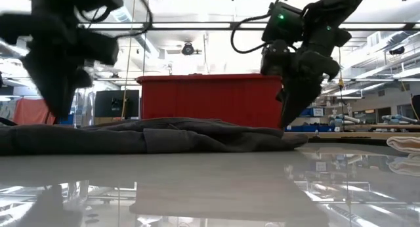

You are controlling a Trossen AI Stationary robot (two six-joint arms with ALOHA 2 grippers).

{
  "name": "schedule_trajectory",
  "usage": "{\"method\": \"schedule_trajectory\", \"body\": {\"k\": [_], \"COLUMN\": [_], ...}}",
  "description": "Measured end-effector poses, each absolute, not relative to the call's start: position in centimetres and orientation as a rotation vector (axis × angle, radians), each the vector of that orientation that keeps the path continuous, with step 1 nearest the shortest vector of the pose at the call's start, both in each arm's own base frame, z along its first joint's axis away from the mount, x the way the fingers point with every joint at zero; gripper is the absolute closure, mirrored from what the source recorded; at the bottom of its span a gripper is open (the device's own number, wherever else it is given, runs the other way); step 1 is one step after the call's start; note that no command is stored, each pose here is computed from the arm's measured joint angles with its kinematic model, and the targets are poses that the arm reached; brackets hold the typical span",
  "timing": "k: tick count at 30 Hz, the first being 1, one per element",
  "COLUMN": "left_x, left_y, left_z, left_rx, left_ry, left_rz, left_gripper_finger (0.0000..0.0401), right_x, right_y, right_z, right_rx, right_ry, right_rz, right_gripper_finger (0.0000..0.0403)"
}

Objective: Fold laundry
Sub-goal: Fold the dark blue shorts

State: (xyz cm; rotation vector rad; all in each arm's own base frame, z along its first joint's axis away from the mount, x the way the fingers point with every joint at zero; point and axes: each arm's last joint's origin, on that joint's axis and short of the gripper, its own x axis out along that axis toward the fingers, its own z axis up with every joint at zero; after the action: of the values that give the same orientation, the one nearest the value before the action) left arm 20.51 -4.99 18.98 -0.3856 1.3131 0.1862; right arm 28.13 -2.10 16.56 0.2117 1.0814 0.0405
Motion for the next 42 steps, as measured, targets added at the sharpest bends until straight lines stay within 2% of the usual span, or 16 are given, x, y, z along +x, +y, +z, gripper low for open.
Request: {"method": "schedule_trajectory", "body": {"k": [5, 9, 13, 16, 20, 25, 31, 38, 42], "left_x": [20.0, 20.1, 20.1, 20.2, 20.2, 19.2, 18.3, 17.6, 17.1], "left_y": [-5.0, -5.3, -5.9, -6.1, -6.0, -5.6, -5.3, -4.8, -4.8], "left_z": [17.9, 17.3, 17.2, 17.3, 18.6, 20.4, 18.8, 16.9, 15.3], "left_rx": [-0.449, -0.455, -0.433, -0.474, -0.510, -0.421, -0.349, -0.260, -0.283], "left_ry": [1.313, 1.276, 1.256, 1.267, 1.311, 1.278, 1.298, 1.273, 1.268], "left_rz": [0.253, 0.240, 0.203, 0.193, 0.223, 0.236, 0.217, 0.289, 0.262], "left_gripper_finger": [0.0272, 0.0228, 0.0171, 0.0155, 0.0162, 0.0169, 0.0170, 0.0171, 0.0188], "right_x": [27.8, 27.7, 27.8, 27.8, 28.0, 28.1, 27.9, 27.9, 27.9], "right_y": [-2.1, -2.0, -1.9, -2.0, -2.1, -2.2, -2.2, -1.6, -1.5], "right_z": [15.9, 15.6, 15.7, 15.8, 16.4, 17.2, 17.2, 17.2, 17.2], "right_rx": [0.225, 0.226, 0.220, 0.266, 0.316, 0.316, 0.348, 0.364, 0.370], "right_ry": [1.065, 1.051, 1.041, 1.057, 1.065, 1.035, 1.053, 1.058, 1.059], "right_rz": [0.037, 0.065, 0.109, 0.041, 0.023, 0.005, -0.021, -0.045, -0.054], "right_gripper_finger": [0.0276, 0.0243, 0.0238, 0.0246, 0.0253, 0.0254, 0.0254, 0.0254, 0.0254]}}
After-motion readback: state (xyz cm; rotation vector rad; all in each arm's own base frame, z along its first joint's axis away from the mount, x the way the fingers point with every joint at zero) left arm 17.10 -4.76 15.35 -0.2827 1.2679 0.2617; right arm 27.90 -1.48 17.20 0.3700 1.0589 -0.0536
